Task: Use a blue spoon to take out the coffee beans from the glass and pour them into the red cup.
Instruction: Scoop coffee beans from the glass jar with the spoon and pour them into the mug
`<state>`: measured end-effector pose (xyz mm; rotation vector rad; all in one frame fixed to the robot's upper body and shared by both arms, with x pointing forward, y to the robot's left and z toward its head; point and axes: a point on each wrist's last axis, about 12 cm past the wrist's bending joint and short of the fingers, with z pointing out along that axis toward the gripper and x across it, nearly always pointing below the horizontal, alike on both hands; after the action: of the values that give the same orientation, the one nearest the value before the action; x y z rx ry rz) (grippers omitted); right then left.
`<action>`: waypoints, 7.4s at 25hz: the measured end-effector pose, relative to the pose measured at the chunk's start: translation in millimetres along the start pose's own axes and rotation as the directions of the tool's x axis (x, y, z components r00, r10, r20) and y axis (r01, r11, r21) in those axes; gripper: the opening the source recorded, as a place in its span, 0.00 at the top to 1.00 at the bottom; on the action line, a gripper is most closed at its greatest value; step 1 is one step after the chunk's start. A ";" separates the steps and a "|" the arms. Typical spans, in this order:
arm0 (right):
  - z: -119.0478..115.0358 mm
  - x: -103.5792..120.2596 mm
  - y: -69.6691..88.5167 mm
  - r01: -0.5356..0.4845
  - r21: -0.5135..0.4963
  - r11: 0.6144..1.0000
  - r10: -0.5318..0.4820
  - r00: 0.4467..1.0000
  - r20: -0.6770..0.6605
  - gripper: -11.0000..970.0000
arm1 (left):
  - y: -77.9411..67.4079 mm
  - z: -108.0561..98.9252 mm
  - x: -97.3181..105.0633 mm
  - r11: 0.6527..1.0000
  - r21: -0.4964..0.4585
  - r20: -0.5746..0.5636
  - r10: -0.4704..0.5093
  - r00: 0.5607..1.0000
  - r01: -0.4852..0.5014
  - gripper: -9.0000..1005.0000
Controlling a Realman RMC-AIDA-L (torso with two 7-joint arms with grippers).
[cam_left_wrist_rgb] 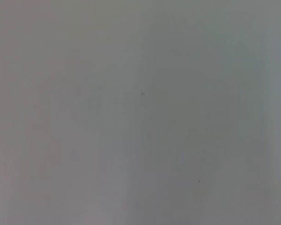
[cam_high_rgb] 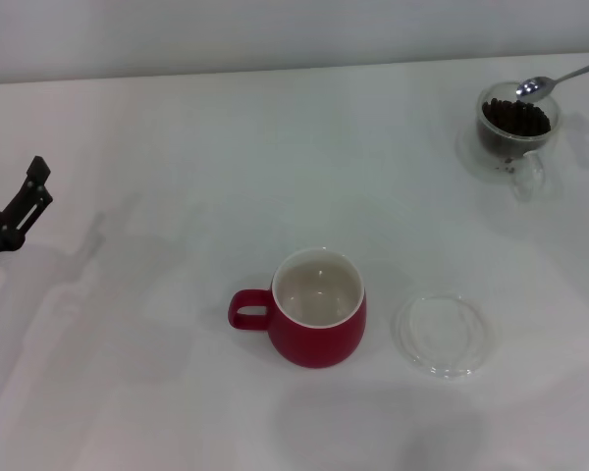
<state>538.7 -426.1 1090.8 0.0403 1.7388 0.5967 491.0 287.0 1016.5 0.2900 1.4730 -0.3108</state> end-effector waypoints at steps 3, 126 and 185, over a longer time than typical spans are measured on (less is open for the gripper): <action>1.9 0.1 3.3 0.031 -0.021 0.999 -0.031 1.000 0.001 0.84 | -0.1 0.7 -0.3 1.000 0.001 0.001 0.000 1.000 0.000 0.13; -35.5 39.9 -18.0 -0.649 0.169 0.742 0.650 0.758 0.060 0.84 | 1.2 -5.3 0.3 1.000 -0.009 0.004 -0.002 1.000 0.002 0.13; -54.8 82.1 57.0 -0.719 -0.154 0.678 0.654 0.685 -0.322 0.84 | 2.2 -13.9 6.8 1.000 -0.028 -0.037 -0.004 0.999 0.003 0.13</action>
<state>450.1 -369.0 1047.2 0.4809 1.8387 1.4589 479.5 294.1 1008.7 0.2722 1.5129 -0.2886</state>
